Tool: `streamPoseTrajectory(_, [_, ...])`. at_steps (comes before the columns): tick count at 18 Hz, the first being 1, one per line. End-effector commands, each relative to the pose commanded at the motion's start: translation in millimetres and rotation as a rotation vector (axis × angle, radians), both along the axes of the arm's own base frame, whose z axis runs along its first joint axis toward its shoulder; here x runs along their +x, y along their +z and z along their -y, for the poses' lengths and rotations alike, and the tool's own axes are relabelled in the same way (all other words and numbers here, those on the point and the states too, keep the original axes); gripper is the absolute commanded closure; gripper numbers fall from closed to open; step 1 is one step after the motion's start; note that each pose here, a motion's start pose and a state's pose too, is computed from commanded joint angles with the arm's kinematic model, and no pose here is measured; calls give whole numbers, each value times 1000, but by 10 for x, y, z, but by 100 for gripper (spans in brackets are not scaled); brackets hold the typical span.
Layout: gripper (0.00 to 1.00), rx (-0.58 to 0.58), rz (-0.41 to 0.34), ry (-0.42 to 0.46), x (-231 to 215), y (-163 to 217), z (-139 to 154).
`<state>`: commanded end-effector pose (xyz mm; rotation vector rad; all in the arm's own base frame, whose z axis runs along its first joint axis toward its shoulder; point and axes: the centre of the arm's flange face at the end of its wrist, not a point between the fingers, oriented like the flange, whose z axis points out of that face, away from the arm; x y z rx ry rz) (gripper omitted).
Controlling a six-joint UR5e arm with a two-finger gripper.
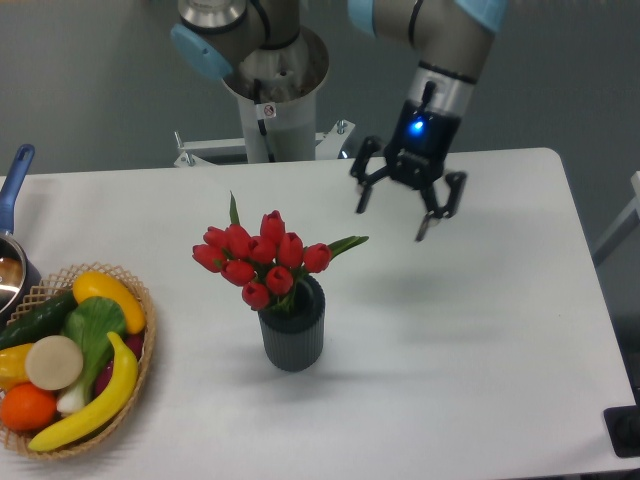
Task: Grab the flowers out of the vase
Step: 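Move the open gripper to the red tulip stems above the vase, then close the gripper around the tulip stems at the vase rim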
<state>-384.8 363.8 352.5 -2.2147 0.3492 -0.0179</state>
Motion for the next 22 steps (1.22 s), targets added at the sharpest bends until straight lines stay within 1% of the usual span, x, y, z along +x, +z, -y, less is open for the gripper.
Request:
streamPoseTrajectory(1, [0,19,10,-32,54,-80,-138])
streamPoseTrajectory(2, [0,31,17,-49,85,-124,-209])
streamPoseTrajectory(5, [0,45,36,-84,170,-183,-353])
streamPoseTrajectory(10, [0,95,65,-129,311,-175,-501])
streamPoseTrajectory(12, [0,92,78,-140,279,-275,-561])
streamPoseTrajectory(14, [0,106,71,-177,359,-321,-685])
streamPoseTrajectory(19, [0,163,95,-190,338,-329,-742])
streamPoseTrajectory(20, [5,178,98,-190,323,-303,-740])
streamPoseTrajectory(22, [26,188,102,-189,310,-287,-735])
